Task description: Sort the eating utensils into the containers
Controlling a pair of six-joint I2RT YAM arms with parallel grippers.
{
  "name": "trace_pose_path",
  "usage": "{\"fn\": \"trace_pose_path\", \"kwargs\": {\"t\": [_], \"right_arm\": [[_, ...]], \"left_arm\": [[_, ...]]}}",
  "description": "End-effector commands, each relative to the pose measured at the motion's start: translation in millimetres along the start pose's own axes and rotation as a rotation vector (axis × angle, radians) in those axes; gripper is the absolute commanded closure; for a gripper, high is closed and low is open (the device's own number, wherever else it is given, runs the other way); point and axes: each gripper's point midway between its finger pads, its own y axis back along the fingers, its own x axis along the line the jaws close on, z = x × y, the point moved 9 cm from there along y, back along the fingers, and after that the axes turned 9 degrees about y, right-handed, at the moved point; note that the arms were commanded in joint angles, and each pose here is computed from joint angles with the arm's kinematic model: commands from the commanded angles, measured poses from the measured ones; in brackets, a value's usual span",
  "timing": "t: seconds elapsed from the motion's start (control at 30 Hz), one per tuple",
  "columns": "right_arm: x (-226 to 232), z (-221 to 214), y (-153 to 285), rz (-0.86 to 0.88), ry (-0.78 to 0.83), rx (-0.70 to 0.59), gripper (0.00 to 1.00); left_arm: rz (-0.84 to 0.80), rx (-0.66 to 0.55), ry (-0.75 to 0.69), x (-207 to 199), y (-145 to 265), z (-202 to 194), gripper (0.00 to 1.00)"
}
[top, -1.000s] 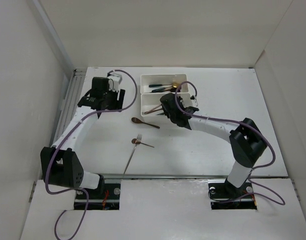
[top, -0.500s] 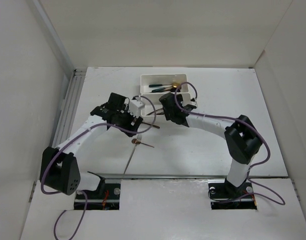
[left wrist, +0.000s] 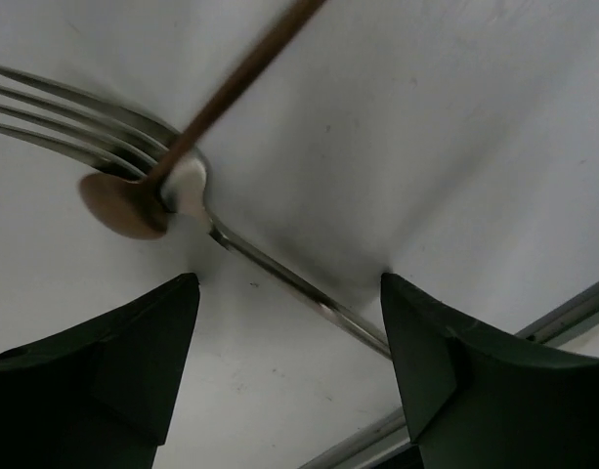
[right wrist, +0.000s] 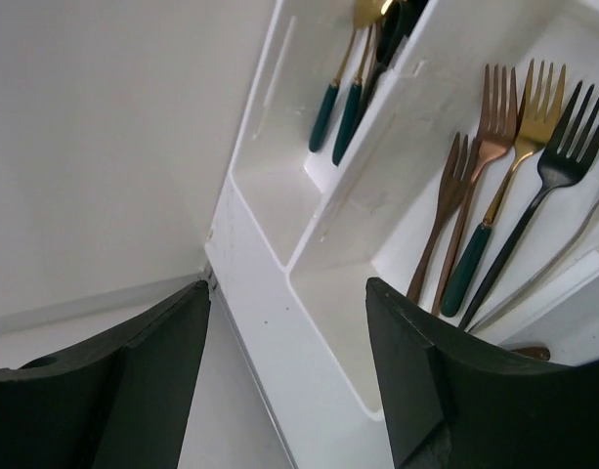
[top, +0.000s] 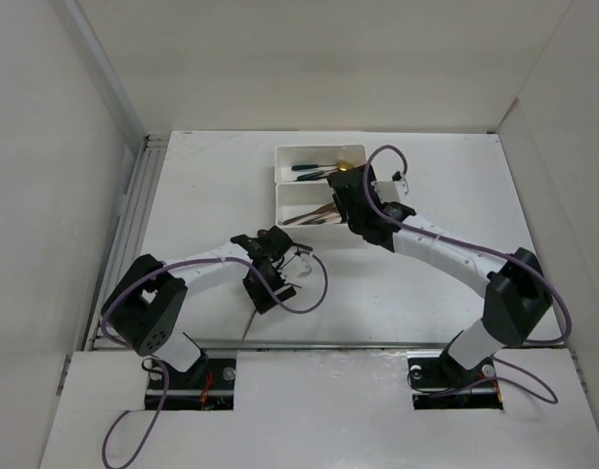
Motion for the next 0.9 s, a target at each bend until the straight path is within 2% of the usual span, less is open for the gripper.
{"fn": "trace_pose_path", "kwargs": {"t": [0.0,0.13,0.27,0.3,0.43,0.53,0.63,0.67,0.73,0.77,0.87], "right_arm": [[7,22,11,0.048,-0.026,-0.088,0.3],[9,31,14,0.053,-0.002,-0.111,0.3],[12,38,14,0.069,0.005,-0.135,0.3],[12,38,14,0.069,0.014,-0.135,0.3],[15,46,10,0.071,0.017,-0.156,0.3],[15,50,8,0.072,0.016,-0.166,0.3],[15,49,8,0.079,0.047,-0.157,0.3],[17,50,8,0.088,0.049,-0.16,0.3],[16,45,3,0.077,0.069,-0.158,0.3],[18,47,4,0.083,0.086,-0.161,0.3],[26,51,2,0.107,0.122,-0.171,0.3]], "left_arm": [[0.09,0.062,0.02,5,-5,-8,0.3],[0.086,0.139,0.03,3,-20,-21,0.37],[0.093,0.168,0.052,9,-35,-26,0.61],[0.077,0.171,0.063,10,-40,-26,0.72],[0.097,0.14,0.154,30,-42,-18,1.0],[0.145,0.119,0.2,47,-38,-11,1.0],[0.271,0.07,0.216,76,-21,0,1.0],[0.364,0.058,0.211,87,-12,2,1.0],[0.492,0.046,0.13,101,1,7,1.0],[0.621,0.006,0.114,112,15,14,1.0],[0.781,-0.022,0.011,130,37,23,1.0]]}}
